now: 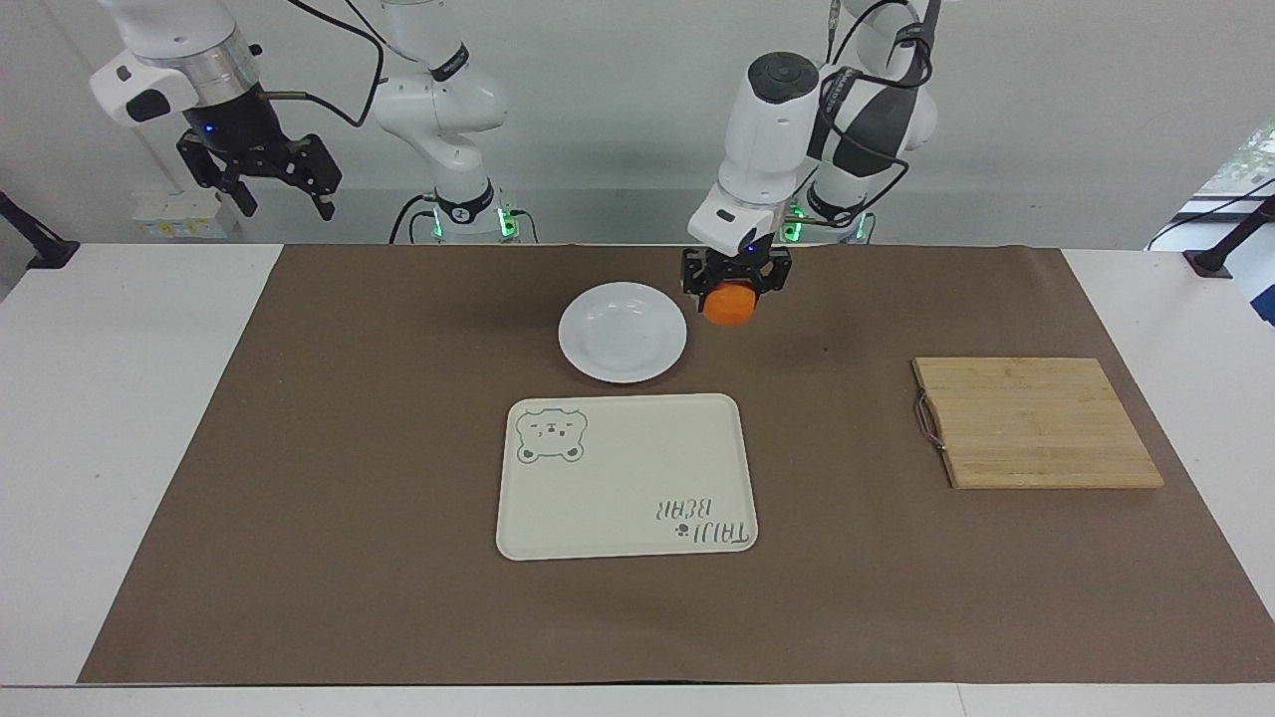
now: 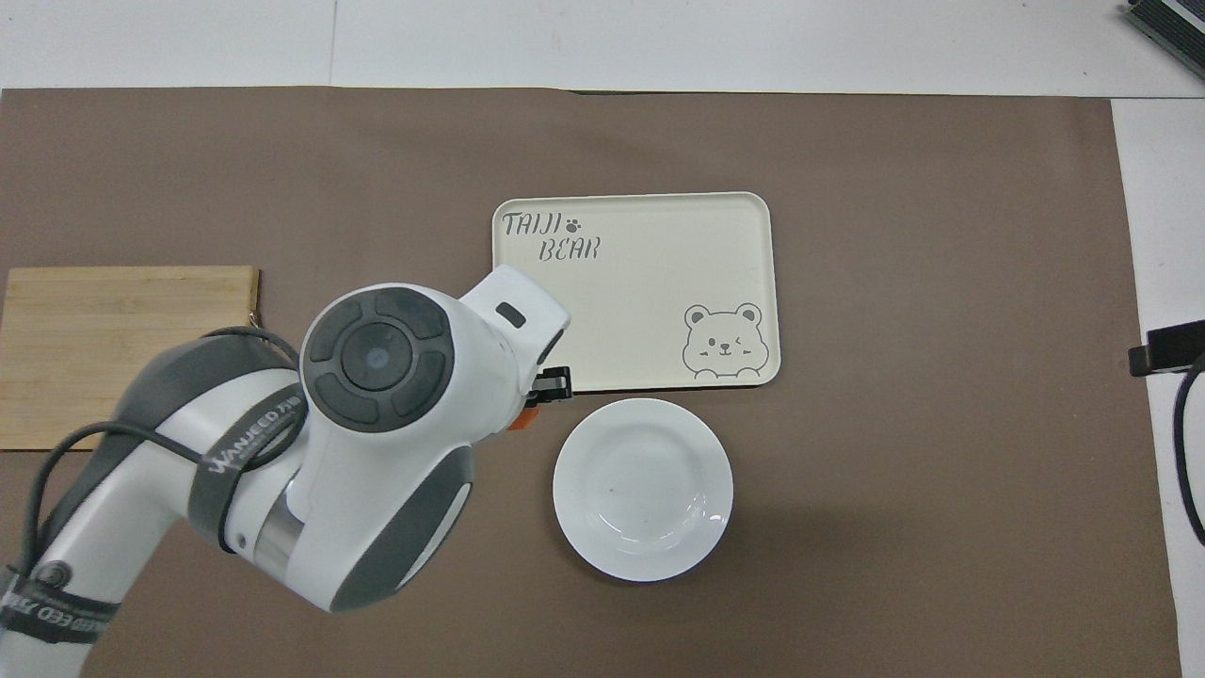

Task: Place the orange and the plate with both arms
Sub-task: 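Carry the orange with the left gripper and drop it onto the white plate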

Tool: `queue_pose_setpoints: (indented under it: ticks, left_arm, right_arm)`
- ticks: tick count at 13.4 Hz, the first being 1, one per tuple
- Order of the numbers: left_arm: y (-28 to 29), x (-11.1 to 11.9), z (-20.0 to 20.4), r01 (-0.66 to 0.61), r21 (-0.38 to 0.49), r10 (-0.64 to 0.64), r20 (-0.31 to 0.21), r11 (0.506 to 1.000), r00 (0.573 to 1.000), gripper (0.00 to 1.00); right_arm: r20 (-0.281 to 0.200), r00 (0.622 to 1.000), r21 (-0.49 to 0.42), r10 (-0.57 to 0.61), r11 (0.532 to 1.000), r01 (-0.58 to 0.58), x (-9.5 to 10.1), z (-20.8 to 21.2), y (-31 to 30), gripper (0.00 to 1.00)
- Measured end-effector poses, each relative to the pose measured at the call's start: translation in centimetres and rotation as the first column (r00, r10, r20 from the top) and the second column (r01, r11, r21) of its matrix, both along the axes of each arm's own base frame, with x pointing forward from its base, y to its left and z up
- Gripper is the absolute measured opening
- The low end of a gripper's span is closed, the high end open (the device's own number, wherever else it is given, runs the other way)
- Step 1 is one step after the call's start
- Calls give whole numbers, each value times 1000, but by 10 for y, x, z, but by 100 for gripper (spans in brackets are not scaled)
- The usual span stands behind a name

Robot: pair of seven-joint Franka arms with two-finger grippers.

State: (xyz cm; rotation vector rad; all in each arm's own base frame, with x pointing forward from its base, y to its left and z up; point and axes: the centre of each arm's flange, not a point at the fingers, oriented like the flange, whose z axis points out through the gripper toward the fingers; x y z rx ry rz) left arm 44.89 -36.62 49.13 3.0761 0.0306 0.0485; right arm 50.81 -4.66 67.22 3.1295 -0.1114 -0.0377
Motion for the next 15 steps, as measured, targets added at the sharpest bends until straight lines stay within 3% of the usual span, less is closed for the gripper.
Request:
queue_pose_setpoints:
  ticks: [4, 10, 13, 15]
  left_arm:
    - [-62, -51, -61, -2, -65, 5, 49, 998, 999, 76]
    - [-108, -95, -137, 0, -83, 4, 39, 997, 999, 76]
    - [-124, -113, -181, 1, -88, 2, 33, 996, 999, 76]
    - [-121, -107, -183, -11, -84, 14, 32, 996, 999, 94]
  right_arm:
    - [29, 1000, -2, 1, 1000, -1, 3, 2, 0, 100]
    - [29, 1000, -2, -2, 1000, 2, 4, 1, -1, 100]
    - [105, 994, -8, -5, 1000, 6, 12, 5, -5, 100]
    - [109, 994, -9, -5, 1000, 6, 16, -1, -5, 100]
